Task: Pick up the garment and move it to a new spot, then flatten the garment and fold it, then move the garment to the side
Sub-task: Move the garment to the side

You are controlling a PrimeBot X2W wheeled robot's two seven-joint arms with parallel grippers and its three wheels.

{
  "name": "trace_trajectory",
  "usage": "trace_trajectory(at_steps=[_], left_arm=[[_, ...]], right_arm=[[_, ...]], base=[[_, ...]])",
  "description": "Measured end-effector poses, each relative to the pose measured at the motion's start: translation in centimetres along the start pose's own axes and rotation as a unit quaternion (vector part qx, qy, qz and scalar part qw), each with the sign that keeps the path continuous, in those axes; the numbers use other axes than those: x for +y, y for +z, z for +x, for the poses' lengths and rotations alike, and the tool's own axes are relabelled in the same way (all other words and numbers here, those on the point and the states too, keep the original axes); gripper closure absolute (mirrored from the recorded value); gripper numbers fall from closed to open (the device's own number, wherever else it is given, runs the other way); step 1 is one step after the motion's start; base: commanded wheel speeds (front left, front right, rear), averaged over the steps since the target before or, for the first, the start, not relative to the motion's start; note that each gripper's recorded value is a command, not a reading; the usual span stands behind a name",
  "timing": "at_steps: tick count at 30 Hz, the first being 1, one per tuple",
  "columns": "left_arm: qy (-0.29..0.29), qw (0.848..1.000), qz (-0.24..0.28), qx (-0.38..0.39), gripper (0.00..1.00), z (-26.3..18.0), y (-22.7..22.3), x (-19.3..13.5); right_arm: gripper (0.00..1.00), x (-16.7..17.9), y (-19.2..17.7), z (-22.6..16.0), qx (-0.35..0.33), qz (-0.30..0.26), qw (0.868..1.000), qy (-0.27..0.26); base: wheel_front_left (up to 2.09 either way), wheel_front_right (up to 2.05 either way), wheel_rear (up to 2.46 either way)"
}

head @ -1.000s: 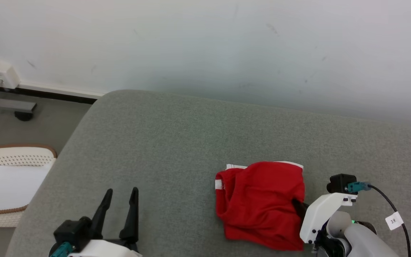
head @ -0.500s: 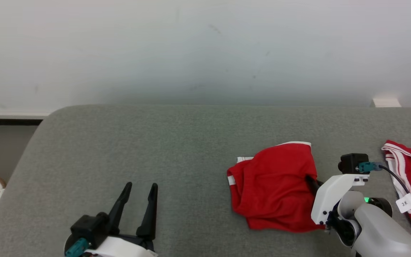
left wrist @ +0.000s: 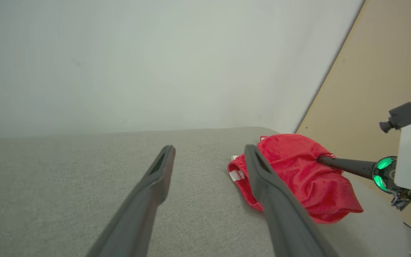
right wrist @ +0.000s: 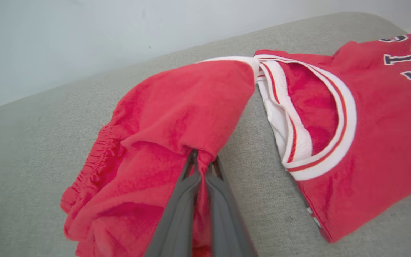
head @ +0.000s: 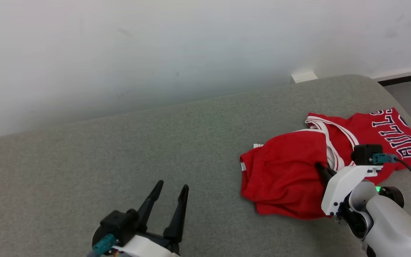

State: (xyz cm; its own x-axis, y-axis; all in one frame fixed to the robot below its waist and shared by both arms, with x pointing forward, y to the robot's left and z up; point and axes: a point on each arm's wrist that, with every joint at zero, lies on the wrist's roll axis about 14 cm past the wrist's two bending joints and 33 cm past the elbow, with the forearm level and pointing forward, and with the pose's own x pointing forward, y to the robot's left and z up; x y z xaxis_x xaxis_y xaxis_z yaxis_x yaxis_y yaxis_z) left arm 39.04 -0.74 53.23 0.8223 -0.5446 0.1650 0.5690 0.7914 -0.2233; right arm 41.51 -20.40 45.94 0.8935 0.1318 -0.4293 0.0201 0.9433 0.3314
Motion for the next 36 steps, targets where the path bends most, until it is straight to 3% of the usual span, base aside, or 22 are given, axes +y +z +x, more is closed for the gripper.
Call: trace_trajectory(at_steps=[9, 16, 27, 36], left_arm=[[-0.042, 0.999, -0.017, 0.024, 0.0, 1.9, -2.2, -2.0], [-0.023, 0.999, -0.011, 0.042, 0.0, 2.2, -3.7, 0.4], [0.013, 0.997, -0.017, 0.069, 0.0, 2.0, -6.3, 4.3], [0.016, 0.997, -0.021, 0.074, 0.0, 3.1, -7.5, 5.8]], right_arm=[[1.0, -3.4, -0.1, -0.2, 0.0, 0.002, 0.999, -0.035], [1.0, -6.3, 3.3, 1.2, 0.02, -0.101, 0.993, -0.057], [1.0, -12.9, 7.5, 1.9, 0.058, -0.222, 0.966, -0.121], [1.0, -17.5, 5.8, 2.2, 0.116, -0.255, 0.945, -0.169]], base=[[0.0, 0.0, 0.0], [0.0, 0.0, 0.0], [0.0, 0.0, 0.0], [0.0, 0.0, 0.0]])
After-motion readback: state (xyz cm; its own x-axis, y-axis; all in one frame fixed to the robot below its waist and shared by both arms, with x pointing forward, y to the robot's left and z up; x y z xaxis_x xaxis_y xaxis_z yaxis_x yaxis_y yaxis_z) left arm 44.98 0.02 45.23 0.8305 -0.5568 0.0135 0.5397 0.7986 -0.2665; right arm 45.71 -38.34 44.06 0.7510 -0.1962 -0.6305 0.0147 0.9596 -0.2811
